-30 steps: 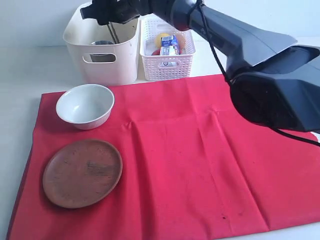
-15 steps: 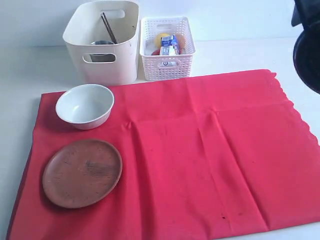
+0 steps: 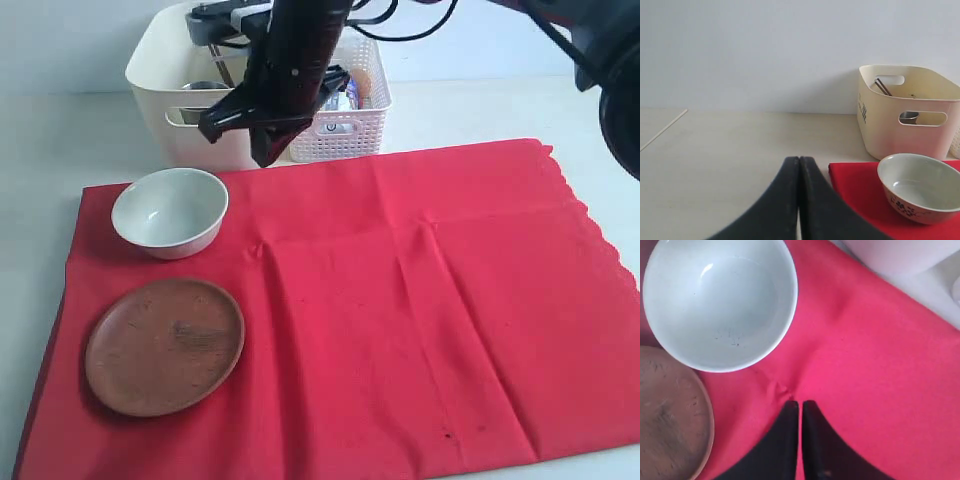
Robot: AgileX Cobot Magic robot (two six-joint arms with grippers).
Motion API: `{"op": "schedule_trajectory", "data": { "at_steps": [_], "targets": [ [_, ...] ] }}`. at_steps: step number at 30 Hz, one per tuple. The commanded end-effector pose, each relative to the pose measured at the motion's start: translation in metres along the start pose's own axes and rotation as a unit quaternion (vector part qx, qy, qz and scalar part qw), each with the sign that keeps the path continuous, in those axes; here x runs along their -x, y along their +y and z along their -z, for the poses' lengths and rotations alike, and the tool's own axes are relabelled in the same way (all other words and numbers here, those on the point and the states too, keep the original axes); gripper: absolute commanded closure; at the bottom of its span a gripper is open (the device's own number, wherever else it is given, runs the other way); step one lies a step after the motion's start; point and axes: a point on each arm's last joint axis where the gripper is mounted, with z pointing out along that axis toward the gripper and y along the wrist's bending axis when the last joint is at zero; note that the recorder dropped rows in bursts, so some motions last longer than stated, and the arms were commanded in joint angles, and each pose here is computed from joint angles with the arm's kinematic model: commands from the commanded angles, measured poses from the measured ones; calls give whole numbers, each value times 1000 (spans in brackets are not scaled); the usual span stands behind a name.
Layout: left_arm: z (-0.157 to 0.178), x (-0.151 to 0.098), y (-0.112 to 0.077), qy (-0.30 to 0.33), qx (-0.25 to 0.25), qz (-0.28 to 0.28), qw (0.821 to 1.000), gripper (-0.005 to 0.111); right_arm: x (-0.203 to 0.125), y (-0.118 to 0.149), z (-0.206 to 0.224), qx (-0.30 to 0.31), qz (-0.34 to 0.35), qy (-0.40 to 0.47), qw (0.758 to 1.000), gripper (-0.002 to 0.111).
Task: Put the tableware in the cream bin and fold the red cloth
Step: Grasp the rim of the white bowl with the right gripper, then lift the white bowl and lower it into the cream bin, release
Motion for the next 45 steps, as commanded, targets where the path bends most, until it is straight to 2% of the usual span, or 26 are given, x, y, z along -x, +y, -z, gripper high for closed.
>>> {"op": "schedule_trajectory", "data": {
  "at_steps": [1, 5, 10, 16, 22, 25, 31, 32, 38, 45],
  "targets": [
    [0, 1, 0, -3, 1, 3, 1000, 107, 4, 6, -15, -27, 43, -46, 998, 91],
    [0, 1, 0, -3, 1, 3, 1000, 107, 10, 11, -23, -24, 43, -75, 996, 74],
    [0, 1, 0, -3, 1, 3, 1000, 107, 14, 13, -38, 6, 17, -94, 995, 58],
    [0, 1, 0, -3, 1, 3, 1000, 107, 10, 5, -78, 5, 5, -79, 997, 55],
    [0, 1, 0, -3, 1, 3, 1000, 107, 10, 5, -106, 33, -21, -100, 994, 56],
    [0, 1, 0, -3, 1, 3, 1000, 107, 11, 5, -106, 32, -6, -104, 994, 65],
    [0, 1, 0, -3, 1, 3, 1000, 107, 11, 6, -99, 35, -3, -102, 994, 105],
    [0, 1, 0, -3, 1, 3, 1000, 107, 12, 7, -96, 36, -4, -102, 994, 108],
    [0, 1, 0, -3, 1, 3, 1000, 107, 19, 17, -52, 45, 10, -113, 993, 108],
    [0, 1, 0, -3, 1, 3, 1000, 107, 37, 28, 27, 19, 46, -199, 979, 108]
  ]
}}
